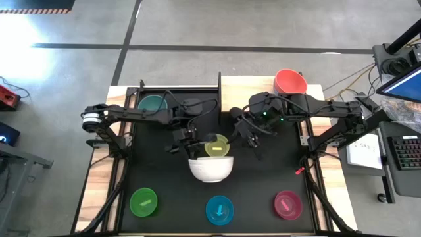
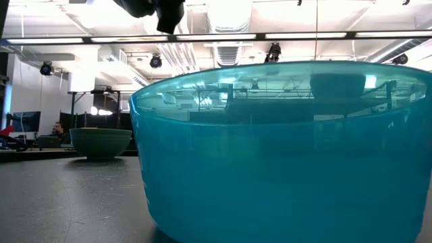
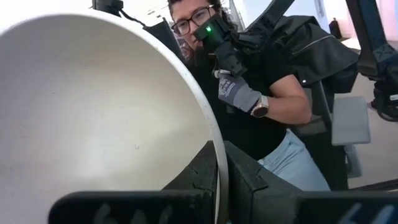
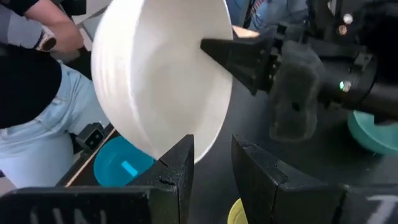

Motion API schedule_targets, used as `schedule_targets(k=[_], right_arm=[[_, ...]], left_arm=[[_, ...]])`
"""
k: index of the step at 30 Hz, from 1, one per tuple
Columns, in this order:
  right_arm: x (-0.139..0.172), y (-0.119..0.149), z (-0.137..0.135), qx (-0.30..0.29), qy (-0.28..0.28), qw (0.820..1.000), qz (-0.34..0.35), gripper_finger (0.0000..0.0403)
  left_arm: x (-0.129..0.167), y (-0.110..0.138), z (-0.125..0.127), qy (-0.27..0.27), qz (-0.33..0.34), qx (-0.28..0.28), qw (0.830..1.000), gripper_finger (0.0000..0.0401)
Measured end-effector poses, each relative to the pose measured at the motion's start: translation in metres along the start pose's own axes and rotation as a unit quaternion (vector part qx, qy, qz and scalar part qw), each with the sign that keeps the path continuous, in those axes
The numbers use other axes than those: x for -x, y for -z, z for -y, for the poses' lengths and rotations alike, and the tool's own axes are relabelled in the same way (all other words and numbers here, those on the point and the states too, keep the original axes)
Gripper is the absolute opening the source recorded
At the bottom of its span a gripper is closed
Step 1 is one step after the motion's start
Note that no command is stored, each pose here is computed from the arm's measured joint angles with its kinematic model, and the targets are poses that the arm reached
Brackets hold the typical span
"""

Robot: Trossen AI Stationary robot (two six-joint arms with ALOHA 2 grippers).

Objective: Place and stack bowls onto a shelf
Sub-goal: Stack the white bowl on top of the orange stacked bowls on the shelf

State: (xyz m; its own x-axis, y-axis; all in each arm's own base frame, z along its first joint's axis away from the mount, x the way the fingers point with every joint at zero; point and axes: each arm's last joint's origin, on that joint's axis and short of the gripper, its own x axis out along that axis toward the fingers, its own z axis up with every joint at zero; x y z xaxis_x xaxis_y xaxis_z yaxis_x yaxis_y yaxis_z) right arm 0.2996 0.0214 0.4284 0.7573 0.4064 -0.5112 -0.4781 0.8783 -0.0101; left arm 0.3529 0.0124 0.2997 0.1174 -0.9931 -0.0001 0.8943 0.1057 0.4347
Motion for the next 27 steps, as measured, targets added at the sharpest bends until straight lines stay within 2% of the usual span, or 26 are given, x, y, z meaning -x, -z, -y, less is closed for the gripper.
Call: schedule_targets(k=[10, 21, 27], right_arm=[[0.002, 0.006, -0.009, -0.063, -0.017, 0.997, -0.034, 0.0098], [-0.008, -0.004, -0.035, -0.026, -0.059, 0.998, -0.014, 0.0098], [-0.019, -0.007, -0.036, -0.004, -0.062, 0.998, -0.003, 0.0098]], left_arm=[[-0.002, 0.0, 0.0, 0.003, 0.001, 0.01, 1.0, 0.0], [-0.002, -0.001, 0.0, 0.004, 0.002, 0.0, 1.0, 0.0], [-0.004, -0.001, 0.0, 0.005, 0.003, -0.016, 1.0, 0.0]])
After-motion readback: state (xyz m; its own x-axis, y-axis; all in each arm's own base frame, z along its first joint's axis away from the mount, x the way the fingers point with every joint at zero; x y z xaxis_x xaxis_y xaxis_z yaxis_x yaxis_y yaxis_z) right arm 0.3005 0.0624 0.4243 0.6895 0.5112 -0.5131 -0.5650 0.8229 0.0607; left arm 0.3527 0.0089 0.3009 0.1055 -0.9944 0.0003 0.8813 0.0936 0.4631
